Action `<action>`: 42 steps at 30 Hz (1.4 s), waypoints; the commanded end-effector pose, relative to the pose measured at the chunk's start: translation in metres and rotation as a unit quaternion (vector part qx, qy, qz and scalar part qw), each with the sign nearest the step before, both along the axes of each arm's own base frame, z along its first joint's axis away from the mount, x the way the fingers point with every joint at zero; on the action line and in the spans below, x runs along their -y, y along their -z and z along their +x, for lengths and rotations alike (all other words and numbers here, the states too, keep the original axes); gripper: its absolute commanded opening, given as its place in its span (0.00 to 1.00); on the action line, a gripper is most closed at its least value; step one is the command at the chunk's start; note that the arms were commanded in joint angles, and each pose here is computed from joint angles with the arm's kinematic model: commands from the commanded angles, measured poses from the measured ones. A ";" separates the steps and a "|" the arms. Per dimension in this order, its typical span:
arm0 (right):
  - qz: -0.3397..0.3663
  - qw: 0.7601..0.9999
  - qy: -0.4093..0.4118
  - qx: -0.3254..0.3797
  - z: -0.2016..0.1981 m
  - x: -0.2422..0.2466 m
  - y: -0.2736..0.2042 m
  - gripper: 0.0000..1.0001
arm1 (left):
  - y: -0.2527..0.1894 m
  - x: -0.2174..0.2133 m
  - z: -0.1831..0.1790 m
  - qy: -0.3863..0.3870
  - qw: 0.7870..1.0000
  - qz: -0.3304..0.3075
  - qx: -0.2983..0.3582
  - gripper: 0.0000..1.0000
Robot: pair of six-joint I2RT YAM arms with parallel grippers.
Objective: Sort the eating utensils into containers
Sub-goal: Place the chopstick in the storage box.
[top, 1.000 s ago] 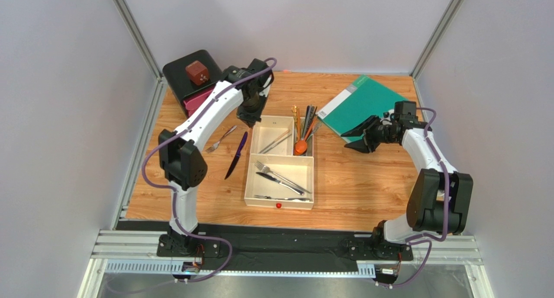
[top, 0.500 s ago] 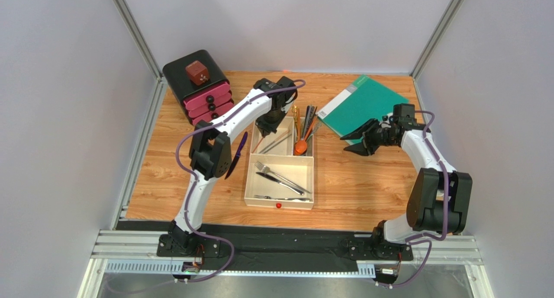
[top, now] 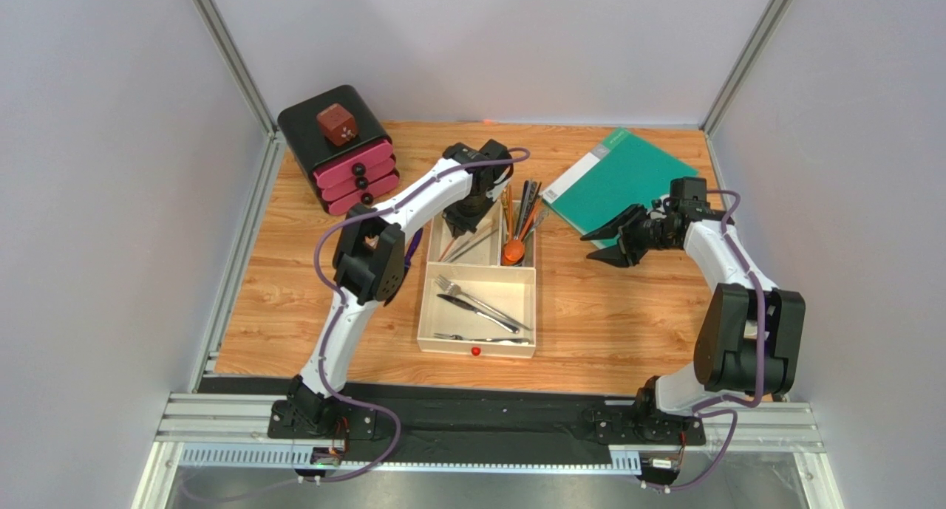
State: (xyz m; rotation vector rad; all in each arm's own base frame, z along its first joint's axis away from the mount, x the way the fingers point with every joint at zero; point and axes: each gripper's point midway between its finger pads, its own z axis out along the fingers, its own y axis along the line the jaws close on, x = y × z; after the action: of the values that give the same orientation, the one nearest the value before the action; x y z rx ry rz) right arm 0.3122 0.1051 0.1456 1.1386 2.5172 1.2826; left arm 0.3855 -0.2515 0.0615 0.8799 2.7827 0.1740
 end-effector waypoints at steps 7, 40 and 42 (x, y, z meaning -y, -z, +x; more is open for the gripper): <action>0.013 0.999 -0.017 0.028 0.014 -0.011 -0.008 0.45 | -0.012 0.014 -0.033 0.046 0.999 -0.009 0.005 0.00; 0.008 1.000 -0.025 0.011 0.007 -0.015 0.001 0.45 | -0.027 -0.110 -0.040 -0.204 0.969 -0.116 0.076 0.35; 0.008 1.000 -0.024 0.014 0.008 -0.015 -0.001 0.46 | -0.022 -0.106 -0.040 -0.207 0.968 -0.122 0.069 0.38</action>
State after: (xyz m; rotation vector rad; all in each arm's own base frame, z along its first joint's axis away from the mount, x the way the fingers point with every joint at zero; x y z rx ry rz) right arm 0.3156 0.1187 0.1354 1.0969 2.5581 1.3069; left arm 0.3323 -0.1209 0.0686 0.2426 2.8255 0.1074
